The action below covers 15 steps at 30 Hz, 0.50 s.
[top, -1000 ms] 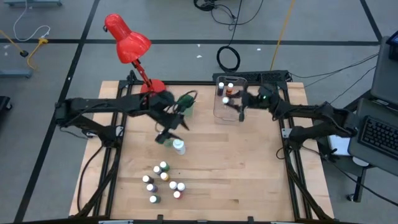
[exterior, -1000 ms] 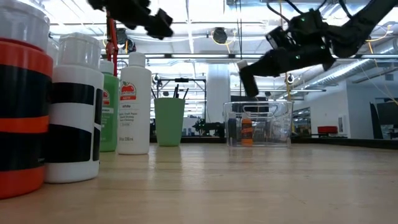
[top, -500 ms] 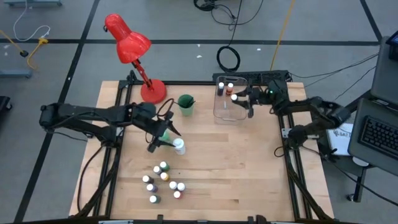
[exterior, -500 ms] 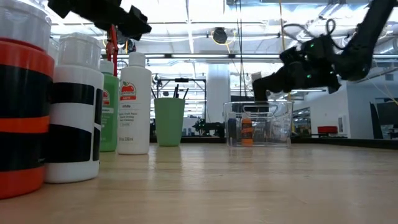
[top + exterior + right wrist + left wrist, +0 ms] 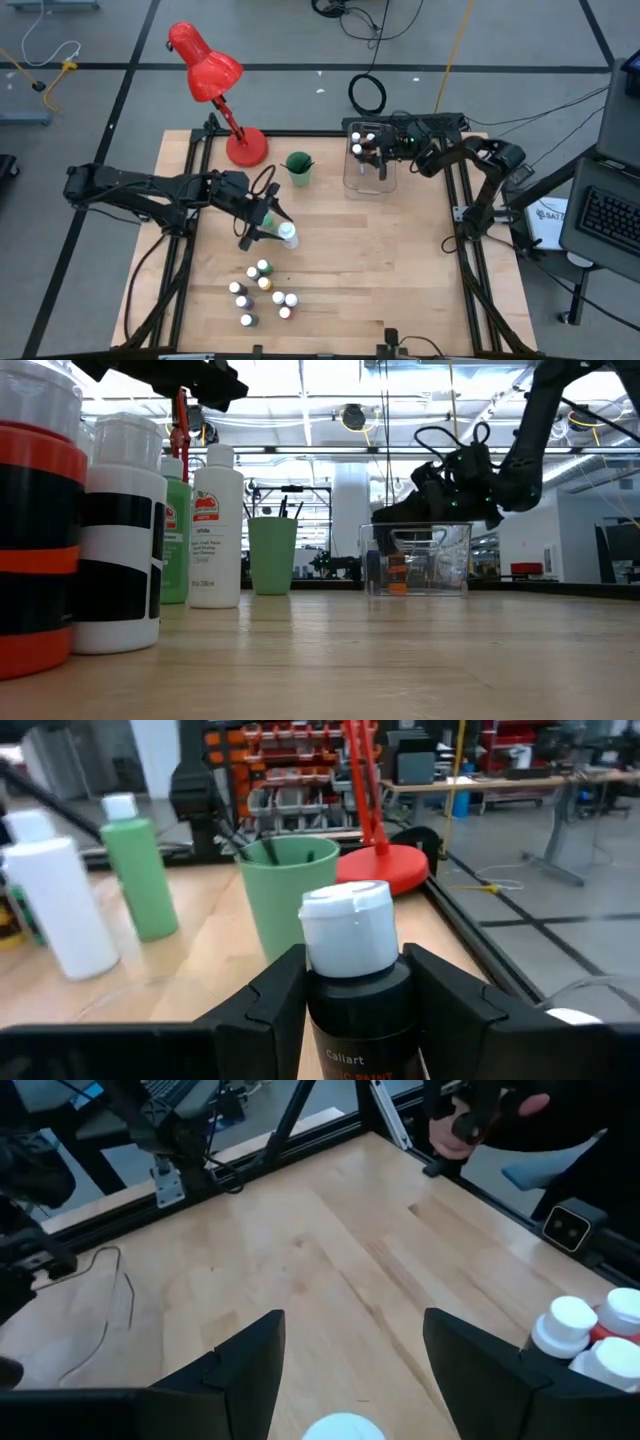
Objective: Pick & Place Paint Supplies
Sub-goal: Put the black paint bottle into the transparent bin
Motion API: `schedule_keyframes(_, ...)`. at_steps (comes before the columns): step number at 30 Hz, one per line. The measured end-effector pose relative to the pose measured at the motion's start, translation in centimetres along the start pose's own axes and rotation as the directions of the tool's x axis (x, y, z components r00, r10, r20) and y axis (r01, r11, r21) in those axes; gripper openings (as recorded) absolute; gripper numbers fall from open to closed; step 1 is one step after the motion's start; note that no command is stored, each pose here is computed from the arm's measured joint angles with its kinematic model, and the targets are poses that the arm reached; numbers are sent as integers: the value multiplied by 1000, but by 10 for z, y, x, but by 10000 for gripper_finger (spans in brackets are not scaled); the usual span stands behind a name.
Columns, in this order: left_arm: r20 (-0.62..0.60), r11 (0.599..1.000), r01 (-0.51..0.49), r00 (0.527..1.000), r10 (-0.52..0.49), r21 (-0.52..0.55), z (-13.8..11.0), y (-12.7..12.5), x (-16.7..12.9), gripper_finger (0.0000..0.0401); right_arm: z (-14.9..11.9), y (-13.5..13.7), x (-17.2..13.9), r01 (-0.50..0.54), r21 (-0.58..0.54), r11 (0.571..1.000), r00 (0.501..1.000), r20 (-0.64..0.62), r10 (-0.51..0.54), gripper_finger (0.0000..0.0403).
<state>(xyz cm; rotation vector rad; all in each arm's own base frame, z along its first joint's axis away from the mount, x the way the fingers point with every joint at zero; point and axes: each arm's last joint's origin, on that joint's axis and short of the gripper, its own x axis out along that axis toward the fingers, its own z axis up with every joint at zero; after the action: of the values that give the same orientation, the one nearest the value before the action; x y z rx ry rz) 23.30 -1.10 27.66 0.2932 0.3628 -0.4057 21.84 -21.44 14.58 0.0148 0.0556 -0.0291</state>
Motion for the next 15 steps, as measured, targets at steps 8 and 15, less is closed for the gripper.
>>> schedule_keyframes(8,-16,1000,6,1000,-6,-22,-2,-1,0,239,-1,-2,3,-2,73,997,1000,-10,2,151)
schedule_keyframes(15,-15,997,7,1000,-9,-73,-1,-1,0,239,-4,6,10,-30,81,996,999,-31,33,207)
